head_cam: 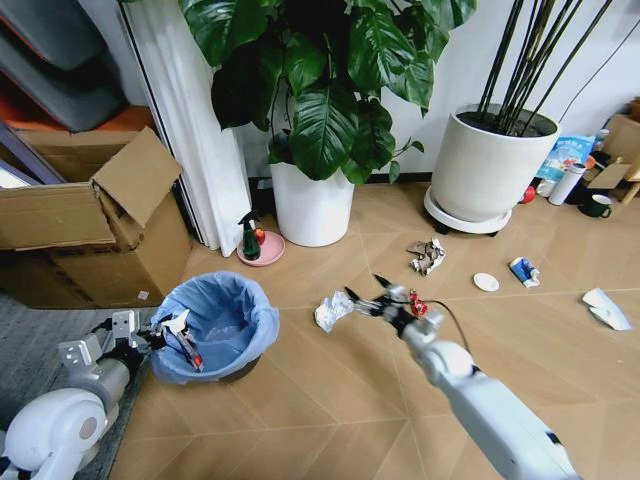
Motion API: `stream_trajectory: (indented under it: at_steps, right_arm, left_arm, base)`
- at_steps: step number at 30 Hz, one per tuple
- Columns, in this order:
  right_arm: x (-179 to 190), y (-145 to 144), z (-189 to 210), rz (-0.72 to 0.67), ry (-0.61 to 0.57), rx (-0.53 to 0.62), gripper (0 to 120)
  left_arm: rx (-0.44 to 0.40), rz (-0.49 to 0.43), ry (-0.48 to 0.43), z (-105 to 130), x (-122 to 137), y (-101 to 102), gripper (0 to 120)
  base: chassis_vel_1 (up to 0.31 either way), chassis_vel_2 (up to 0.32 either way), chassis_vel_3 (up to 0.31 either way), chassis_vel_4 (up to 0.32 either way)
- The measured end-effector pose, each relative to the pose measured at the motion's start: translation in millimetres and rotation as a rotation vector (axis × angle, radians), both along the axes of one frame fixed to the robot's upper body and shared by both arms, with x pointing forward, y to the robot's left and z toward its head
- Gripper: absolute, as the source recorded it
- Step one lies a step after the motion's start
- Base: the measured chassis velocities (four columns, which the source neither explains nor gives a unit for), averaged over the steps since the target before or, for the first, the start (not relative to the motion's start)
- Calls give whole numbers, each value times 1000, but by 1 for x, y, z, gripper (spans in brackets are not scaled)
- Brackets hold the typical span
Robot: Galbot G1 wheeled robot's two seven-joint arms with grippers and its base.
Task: Pick up the trash bin and place the garbage on the floor into it.
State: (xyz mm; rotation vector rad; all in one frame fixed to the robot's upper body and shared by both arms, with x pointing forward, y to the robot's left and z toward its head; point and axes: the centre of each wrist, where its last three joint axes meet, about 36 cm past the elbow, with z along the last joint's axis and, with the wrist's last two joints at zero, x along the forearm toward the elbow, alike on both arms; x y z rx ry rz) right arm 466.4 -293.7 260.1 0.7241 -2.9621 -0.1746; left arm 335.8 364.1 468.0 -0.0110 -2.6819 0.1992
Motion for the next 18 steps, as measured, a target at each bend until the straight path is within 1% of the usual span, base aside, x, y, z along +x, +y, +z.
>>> stream_trajectory:
  at_steps: [2,7,8,11,18]
  right_arm:
    - [-2,2,-7,-20,15,-3,100]
    - [-1,31,-23,-74,77,1,100]
    - [-1,31,-23,-74,77,1,100]
    - [0,43,-29,-87,109,4,100]
    - [3,54,-37,-118,150,-4,100]
  left_arm:
    - [1,-1,1,0,0,-1,1]
    - [4,-3,8,-1,2,-3,1]
    - [4,-3,8,-1,2,-3,1]
    - [5,-2,11,-1,2,-4,1]
    - [5,-3,13,-1,2,-4,1]
  base:
    - [0,0,0,0]
    - [0,0,0,0]
    - [0,0,0,0]
    - [0,0,0,0]
    - [0,0,0,0]
